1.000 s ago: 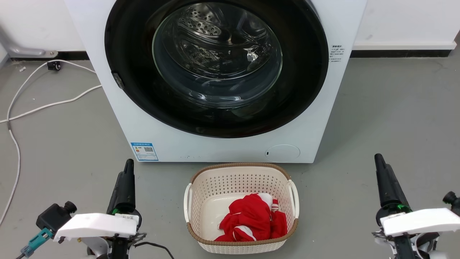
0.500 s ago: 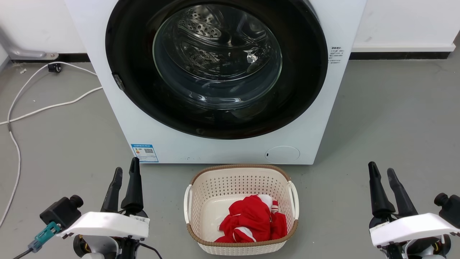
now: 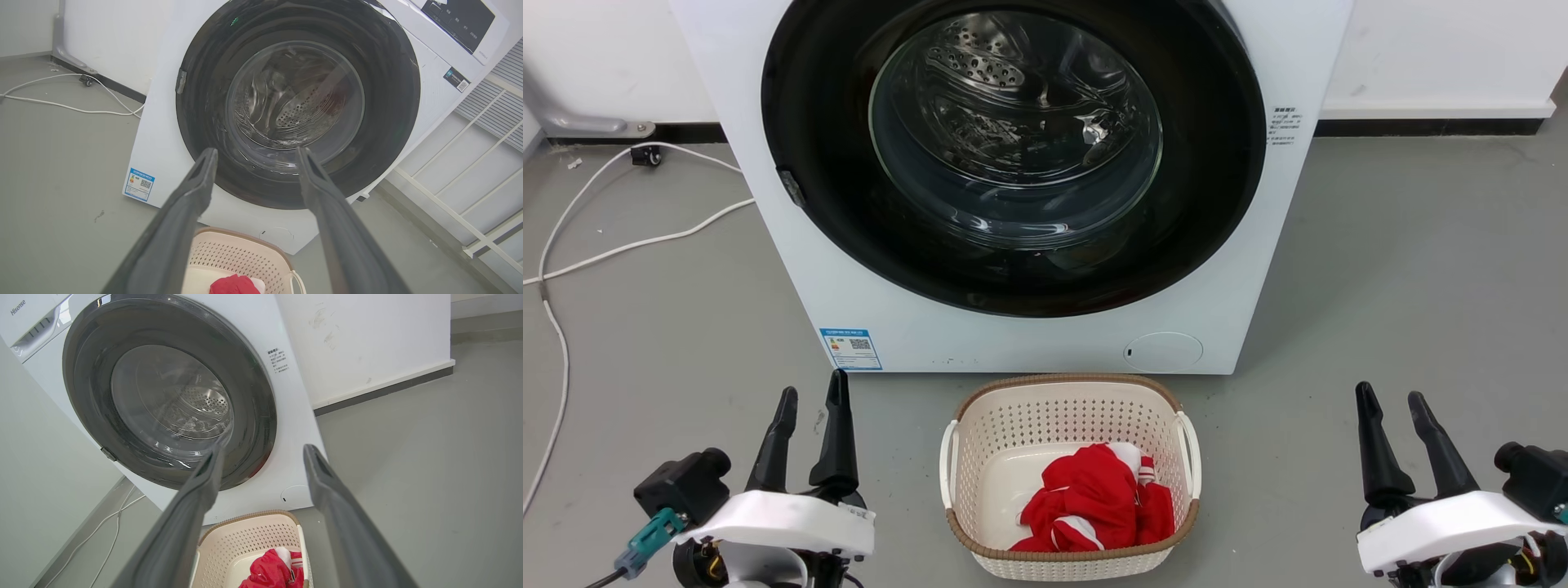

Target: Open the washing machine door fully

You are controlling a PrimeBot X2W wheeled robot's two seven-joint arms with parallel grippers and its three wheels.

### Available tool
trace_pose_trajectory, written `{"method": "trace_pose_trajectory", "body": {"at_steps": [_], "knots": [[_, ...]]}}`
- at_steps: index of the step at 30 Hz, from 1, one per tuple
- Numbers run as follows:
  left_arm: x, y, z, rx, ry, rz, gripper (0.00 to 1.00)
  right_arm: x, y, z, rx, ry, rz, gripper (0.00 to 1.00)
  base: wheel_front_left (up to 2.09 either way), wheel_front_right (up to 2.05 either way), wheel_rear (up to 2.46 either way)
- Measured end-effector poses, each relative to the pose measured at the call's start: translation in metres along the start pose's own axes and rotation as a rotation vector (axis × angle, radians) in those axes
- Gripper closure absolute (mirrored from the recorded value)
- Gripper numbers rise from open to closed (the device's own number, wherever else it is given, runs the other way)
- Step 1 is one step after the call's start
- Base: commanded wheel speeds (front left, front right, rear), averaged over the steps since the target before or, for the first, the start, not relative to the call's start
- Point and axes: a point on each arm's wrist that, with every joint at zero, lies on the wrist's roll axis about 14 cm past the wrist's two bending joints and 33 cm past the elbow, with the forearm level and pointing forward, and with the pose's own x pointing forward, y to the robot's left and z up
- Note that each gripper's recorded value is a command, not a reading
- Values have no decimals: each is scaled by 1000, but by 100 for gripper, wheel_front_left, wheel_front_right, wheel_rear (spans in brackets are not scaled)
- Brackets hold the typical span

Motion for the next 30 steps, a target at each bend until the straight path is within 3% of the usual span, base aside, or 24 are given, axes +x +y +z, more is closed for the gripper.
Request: {"method": "trace_pose_trajectory", "body": {"at_steps": [30], "knots": [[-1, -13, -2, 316, -20, -64, 0, -5, 6, 1, -263, 9, 33, 0, 0, 0, 0]]}}
